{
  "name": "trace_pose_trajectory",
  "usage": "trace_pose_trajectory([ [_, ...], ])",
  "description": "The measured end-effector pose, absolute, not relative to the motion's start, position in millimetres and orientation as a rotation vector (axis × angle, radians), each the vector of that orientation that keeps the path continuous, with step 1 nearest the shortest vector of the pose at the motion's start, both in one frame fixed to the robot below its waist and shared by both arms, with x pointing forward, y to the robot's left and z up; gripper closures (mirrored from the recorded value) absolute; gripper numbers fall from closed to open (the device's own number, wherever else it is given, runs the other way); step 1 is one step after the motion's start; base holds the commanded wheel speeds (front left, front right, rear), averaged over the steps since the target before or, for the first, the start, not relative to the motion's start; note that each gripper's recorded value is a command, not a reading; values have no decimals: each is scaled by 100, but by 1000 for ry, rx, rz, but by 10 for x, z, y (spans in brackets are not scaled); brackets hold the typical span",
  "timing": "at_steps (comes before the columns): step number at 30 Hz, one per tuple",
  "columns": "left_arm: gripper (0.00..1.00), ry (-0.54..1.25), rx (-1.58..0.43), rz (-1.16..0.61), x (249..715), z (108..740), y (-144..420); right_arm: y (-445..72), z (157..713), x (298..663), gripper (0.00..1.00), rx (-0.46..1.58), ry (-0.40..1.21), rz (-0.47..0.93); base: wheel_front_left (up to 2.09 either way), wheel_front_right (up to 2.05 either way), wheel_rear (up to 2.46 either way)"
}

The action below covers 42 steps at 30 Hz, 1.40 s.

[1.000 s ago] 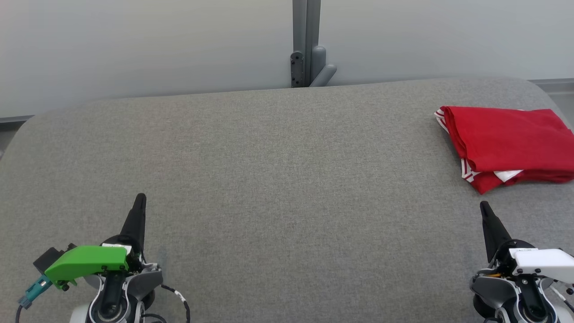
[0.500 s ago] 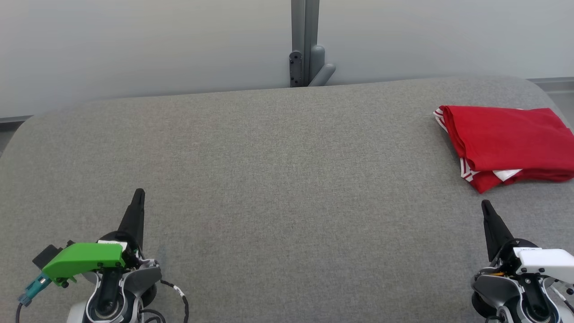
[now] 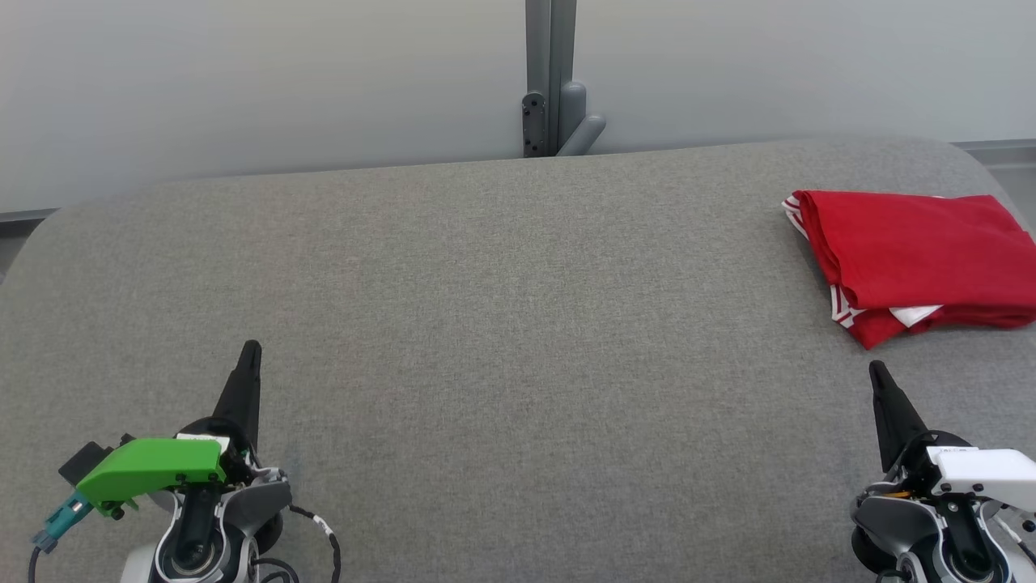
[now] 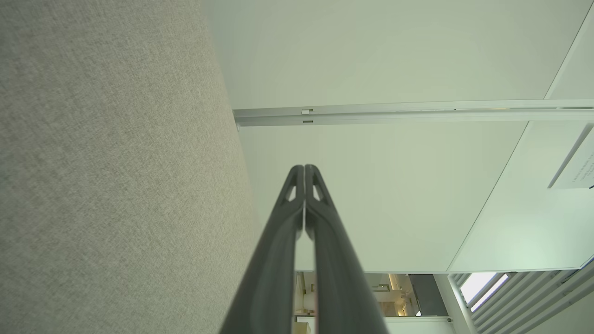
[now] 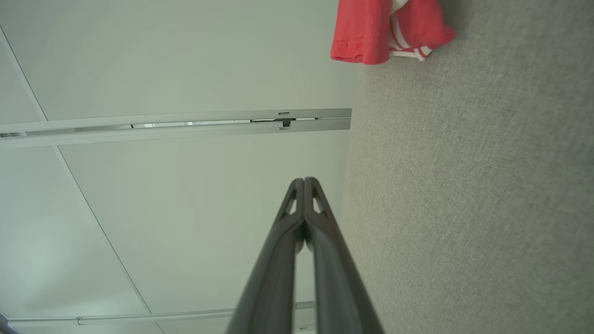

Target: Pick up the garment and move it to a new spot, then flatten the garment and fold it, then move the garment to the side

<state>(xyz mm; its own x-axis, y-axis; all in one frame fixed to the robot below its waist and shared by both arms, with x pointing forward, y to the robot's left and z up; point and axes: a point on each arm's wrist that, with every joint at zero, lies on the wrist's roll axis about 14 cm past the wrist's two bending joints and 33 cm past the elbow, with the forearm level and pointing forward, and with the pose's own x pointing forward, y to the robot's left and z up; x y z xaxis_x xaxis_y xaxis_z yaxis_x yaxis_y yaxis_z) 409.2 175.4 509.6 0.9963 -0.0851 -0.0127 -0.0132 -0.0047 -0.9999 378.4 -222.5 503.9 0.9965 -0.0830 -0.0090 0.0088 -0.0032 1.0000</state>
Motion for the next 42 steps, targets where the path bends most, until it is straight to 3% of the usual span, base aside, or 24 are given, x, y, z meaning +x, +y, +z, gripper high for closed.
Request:
trace_pose_trajectory([
  [42, 100, 77, -1575, -57, 4092, 5097, 1754, -2229, 5040, 3784, 100, 1573, -60, -73, 0, 0, 0],
])
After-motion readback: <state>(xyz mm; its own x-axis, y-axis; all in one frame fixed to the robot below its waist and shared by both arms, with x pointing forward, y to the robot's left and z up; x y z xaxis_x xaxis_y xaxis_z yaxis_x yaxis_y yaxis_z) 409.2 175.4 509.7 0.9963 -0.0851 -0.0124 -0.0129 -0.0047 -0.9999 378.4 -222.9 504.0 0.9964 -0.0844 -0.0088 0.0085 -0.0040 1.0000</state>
